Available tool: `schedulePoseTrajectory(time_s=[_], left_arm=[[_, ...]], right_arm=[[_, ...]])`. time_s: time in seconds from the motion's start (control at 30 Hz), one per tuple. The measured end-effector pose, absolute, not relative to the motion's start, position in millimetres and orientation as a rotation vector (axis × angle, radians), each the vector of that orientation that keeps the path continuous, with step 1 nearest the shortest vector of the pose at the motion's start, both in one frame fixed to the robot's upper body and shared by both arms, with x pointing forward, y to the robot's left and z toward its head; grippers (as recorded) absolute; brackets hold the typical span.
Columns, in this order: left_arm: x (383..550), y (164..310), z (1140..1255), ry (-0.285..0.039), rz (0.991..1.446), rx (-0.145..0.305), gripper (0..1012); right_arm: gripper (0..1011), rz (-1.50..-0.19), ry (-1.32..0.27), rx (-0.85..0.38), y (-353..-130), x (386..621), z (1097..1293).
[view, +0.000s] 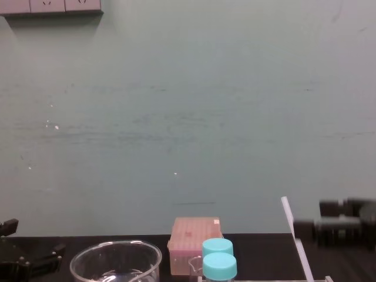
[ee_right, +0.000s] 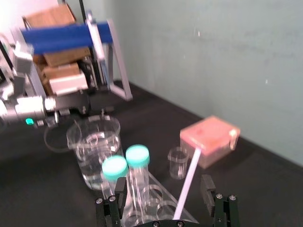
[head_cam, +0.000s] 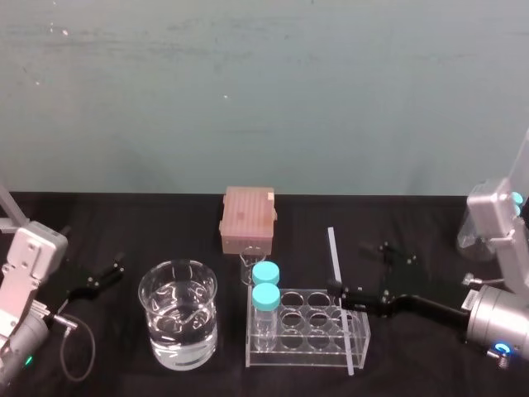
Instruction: Pick up the stirring rod with one hand, then place it down.
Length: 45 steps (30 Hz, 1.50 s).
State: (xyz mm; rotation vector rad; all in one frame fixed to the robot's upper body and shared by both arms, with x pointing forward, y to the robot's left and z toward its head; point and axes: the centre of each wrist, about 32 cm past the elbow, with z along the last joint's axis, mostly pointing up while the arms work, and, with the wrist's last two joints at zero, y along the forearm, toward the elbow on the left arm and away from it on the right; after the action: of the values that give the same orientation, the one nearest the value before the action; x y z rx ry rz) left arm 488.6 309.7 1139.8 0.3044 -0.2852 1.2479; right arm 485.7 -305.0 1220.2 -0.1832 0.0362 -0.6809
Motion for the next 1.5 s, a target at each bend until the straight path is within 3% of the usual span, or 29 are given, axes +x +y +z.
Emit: schedulePoseTrajectory(time_s=[0.43,0.57,0.7,0.9,1.0,1.37,1.5], left_arm=[[488.6,309.7,1139.8,-0.285,1.248,0.304,1005],[488.6,309.7,1139.8,-0.285,1.248,0.304,1005],[488.6,309.6,1139.8,-0.285,1.248,0.304,1005],[488.6,309.7,1139.8,-0.285,1.248,0.304,1005],[488.6,309.7,1139.8,-0.285,1.248,0.304,1005],[488.6,309.7,1139.8,-0.285,1.248,0.304,1005],[488.6,309.7,1139.8,-0.285,1.248,0.304,1005]], right_arm=[[1003,-0.736,-0.083,0.015,-304.6,494.4,1272.5],[1003,-0.859,-0.145,0.068,-300.1,504.1,1287.3],[1003,-0.989,-0.167,0.098,-294.4,516.4,1289.3],[1003,-1.146,-0.128,0.105,-286.6,530.5,1275.9],[1003,-1.213,-0.118,0.089,-281.1,537.0,1258.6],[1003,-1.278,-0.005,0.007,-273.9,539.0,1202.6],[1003,-1.276,0.074,-0.046,-274.5,535.7,1191.0]])
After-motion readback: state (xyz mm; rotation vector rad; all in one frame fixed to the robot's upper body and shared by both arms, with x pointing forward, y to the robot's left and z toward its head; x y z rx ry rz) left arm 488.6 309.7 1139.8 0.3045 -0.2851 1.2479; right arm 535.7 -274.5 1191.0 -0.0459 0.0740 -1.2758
